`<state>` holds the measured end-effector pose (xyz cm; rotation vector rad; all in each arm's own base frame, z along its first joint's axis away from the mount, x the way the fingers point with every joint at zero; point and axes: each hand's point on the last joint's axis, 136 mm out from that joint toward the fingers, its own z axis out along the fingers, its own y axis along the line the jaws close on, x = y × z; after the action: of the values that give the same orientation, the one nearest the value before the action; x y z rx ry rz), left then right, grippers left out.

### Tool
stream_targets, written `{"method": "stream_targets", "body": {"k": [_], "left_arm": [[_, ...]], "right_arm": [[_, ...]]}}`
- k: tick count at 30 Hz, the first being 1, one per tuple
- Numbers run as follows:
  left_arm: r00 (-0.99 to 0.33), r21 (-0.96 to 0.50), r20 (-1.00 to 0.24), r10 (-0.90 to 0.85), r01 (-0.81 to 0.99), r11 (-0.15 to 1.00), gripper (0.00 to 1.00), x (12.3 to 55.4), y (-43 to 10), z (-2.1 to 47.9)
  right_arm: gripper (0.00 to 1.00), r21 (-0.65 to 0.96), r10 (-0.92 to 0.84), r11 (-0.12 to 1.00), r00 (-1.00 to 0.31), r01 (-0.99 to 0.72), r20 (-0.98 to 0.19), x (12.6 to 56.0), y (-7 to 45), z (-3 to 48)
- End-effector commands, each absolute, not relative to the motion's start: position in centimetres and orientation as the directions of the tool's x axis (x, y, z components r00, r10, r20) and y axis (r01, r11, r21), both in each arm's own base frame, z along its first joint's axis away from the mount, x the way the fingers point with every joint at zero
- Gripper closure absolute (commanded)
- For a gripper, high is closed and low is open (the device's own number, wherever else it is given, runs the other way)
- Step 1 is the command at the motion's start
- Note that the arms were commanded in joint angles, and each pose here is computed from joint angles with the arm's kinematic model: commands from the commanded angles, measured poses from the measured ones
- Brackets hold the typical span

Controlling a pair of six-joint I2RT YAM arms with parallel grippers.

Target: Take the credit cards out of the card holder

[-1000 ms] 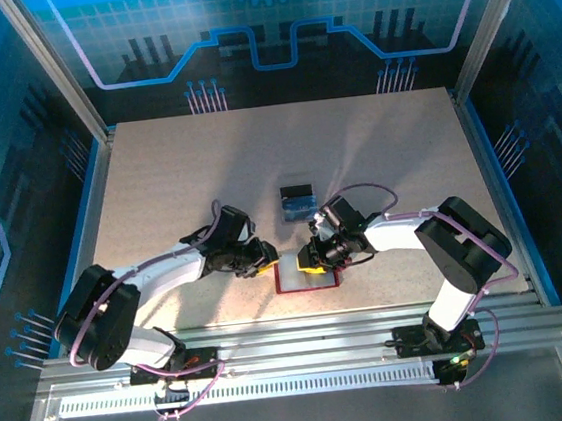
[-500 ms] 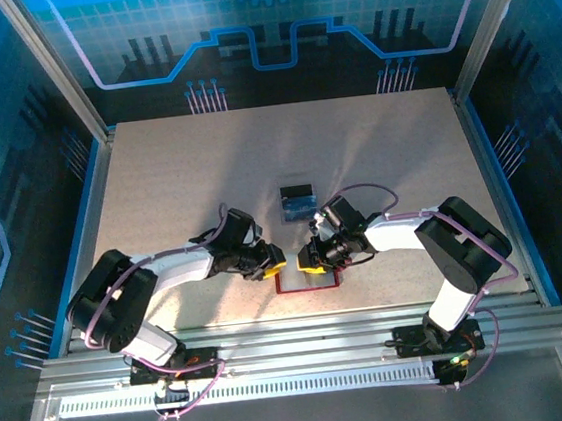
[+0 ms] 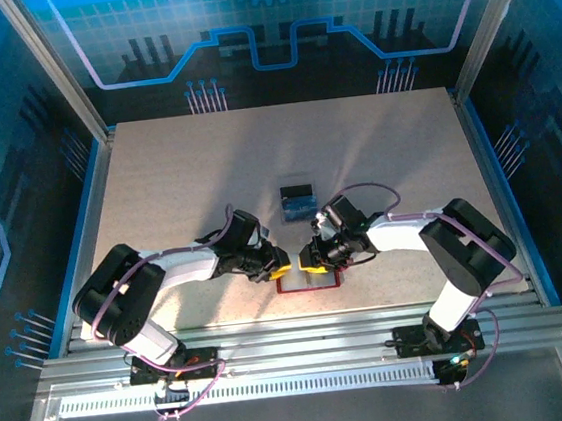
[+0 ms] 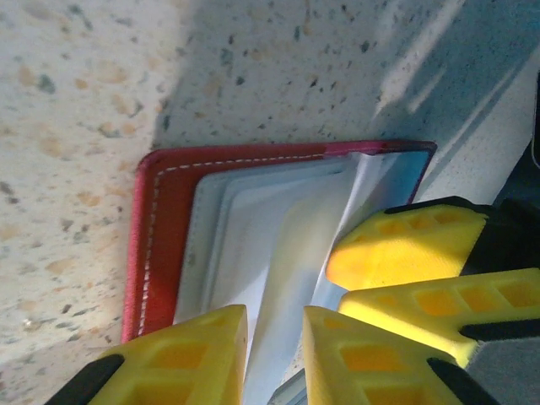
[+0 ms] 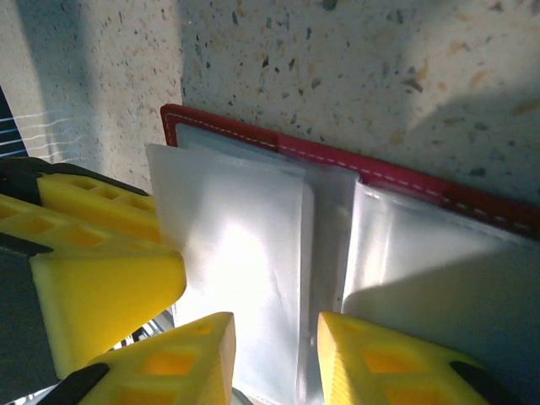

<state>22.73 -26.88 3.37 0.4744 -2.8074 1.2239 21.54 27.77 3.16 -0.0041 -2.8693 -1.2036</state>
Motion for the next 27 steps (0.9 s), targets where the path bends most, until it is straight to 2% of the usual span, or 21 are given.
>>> {"method": "stream_targets", "body": {"k": [1,9,14,20,27], "left_arm": [[-0.957,-0.740,0.176,-0.231,-0.284,0.610,0.76,22.8,-28.1,4.3],[-0.965,-0.762,0.159,-0.209,-0.255,0.595,0.72,23.1,-29.0,5.5],[-0.971,-0.771,0.149,-0.184,-0.231,0.593,0.67,23.4,-30.0,6.3],[-0.978,-0.778,0.149,-0.148,-0.208,0.592,0.60,23.5,-31.6,6.7],[-0.982,-0.775,0.156,-0.104,-0.187,0.604,0.53,23.5,-33.6,6.4]], "right_arm": [[0.67,0.704,0.018,0.710,-1.000,0.017,0.006,21.7,27.0,4.7],[0.65,0.640,0.056,0.768,-0.994,-0.015,-0.092,22.7,23.6,7.9],[0.65,0.516,0.076,0.857,-0.988,-0.005,-0.135,22.7,19.1,7.9],[0.63,0.432,0.106,0.901,-0.985,0.036,-0.139,22.1,15.2,7.4],[0.63,0.436,0.125,0.898,-0.985,0.061,-0.120,21.3,14.0,6.5]]}}
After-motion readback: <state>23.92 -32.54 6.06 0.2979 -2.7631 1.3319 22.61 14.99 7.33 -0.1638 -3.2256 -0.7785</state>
